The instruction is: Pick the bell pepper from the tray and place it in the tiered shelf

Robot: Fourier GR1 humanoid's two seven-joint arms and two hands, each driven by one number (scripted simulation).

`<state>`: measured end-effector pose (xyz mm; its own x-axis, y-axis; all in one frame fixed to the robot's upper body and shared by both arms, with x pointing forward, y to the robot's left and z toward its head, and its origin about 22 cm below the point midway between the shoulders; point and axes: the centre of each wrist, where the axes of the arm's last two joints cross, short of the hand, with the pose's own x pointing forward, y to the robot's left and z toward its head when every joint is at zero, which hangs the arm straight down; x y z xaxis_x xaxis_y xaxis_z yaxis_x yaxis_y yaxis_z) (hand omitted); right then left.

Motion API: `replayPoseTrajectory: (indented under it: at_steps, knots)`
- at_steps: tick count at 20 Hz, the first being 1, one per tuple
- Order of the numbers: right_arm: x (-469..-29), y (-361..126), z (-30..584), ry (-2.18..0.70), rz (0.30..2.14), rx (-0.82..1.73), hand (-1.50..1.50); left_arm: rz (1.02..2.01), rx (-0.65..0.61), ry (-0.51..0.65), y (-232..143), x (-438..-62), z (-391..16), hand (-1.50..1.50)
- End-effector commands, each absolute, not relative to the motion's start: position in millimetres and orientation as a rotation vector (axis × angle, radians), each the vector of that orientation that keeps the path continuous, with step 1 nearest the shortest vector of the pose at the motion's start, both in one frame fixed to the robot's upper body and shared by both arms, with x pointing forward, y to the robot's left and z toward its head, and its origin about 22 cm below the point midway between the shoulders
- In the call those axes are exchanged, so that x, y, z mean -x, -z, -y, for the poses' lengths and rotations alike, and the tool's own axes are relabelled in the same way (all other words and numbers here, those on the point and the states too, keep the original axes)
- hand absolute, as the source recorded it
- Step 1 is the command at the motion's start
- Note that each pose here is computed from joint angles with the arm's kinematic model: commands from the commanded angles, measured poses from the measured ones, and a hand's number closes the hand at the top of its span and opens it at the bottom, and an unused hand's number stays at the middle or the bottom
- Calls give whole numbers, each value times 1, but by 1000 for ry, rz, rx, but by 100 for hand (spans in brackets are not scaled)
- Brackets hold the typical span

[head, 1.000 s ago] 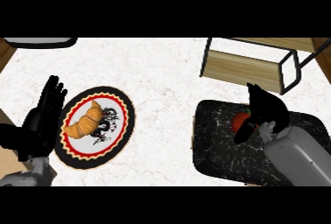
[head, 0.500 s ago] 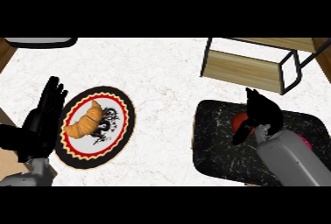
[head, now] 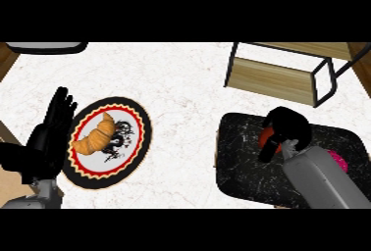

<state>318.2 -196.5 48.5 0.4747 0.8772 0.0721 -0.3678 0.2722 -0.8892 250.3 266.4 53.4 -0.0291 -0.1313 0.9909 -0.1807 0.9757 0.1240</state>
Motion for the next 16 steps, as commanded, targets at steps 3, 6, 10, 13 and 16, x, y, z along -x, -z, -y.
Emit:
replayPoseTrajectory:
  at_steps: [3, 6, 10, 13, 16]
  knots:
    - [-322, -44, 189, -1002, 630, 1065, 150, 1614, -239, -44, -44, -259, -271, 0]
    - [-312, -21, 152, -980, 702, 1024, 150, 1609, -242, -38, -53, -241, -272, 0]
    - [-311, -31, 126, -970, 786, 965, 150, 1615, -246, -54, -61, -245, -262, 0]
    - [-293, -56, 96, -902, 869, 886, 150, 1614, -254, -44, -62, -262, -288, 0]
    - [-302, -70, 90, -849, 941, 851, 150, 1613, -258, -43, -41, -252, -272, 0]
